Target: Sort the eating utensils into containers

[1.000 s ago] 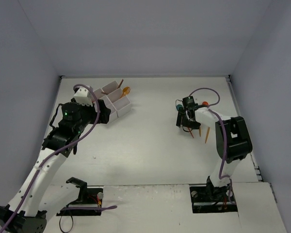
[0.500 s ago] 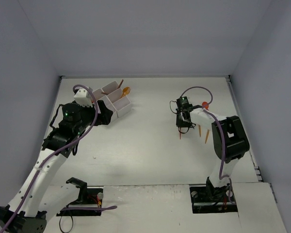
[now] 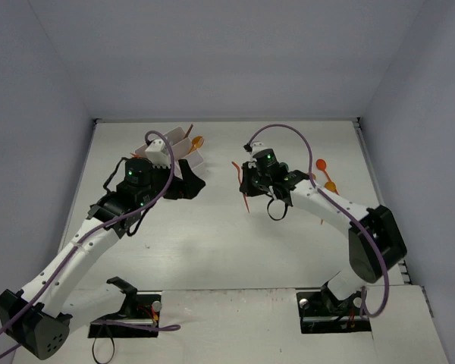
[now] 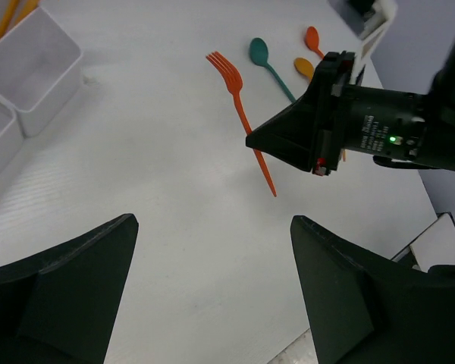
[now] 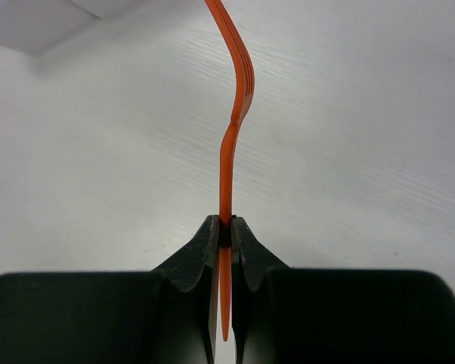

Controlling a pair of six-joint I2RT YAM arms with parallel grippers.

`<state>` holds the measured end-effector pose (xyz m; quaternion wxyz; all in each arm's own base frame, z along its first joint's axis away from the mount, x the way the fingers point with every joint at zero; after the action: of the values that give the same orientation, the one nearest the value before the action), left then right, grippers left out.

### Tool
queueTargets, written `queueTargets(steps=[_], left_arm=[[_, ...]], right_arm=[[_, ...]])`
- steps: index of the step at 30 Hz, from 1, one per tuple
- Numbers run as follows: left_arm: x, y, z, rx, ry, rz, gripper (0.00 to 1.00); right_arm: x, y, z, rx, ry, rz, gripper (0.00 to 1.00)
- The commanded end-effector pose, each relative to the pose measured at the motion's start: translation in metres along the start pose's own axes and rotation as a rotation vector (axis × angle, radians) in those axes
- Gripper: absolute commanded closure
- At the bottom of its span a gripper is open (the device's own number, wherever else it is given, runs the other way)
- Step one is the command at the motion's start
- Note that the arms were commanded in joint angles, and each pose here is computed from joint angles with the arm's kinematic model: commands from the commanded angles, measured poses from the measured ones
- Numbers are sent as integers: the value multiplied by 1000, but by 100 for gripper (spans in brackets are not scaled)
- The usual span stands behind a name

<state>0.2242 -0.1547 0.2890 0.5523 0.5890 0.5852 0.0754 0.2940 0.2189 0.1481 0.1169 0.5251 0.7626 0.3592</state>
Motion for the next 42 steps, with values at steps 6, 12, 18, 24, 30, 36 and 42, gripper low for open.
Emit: queueTargets(steps=[6, 12, 18, 24, 30, 36, 42], left_arm=[[-59, 15, 29, -78, -169, 34, 20], [-68, 8, 49, -61, -158, 69, 20], [-66, 14, 51, -121, -118, 67, 21], [-69, 26, 47, -221, -133, 33, 22], [-70, 31, 36, -278, -160, 28, 22], [-70, 22, 51, -226, -165, 7, 25], [-74, 23, 63, -199, -170, 3, 32]], right_arm=[[69, 61, -78, -345, 290, -82, 100], [85, 63, -98, -399, 370, -117, 98], [88, 63, -107, -425, 397, -120, 97], [88, 62, -109, -430, 401, -125, 97], [87, 59, -111, -430, 400, -122, 96], [88, 61, -116, -447, 409, -124, 96], [89, 62, -119, -453, 418, -119, 95]])
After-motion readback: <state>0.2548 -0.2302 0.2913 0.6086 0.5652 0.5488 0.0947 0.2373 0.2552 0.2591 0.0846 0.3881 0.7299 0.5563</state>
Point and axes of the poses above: each gripper's point midway between its finger pads, its own z axis out along the fingers, its own x axis along the line the jaws close on, y = z × x, the point moved 7 cm from there along -z, back along the fingers, and after that the axes turned 6 degrees about -z, right-handed, at the moved point
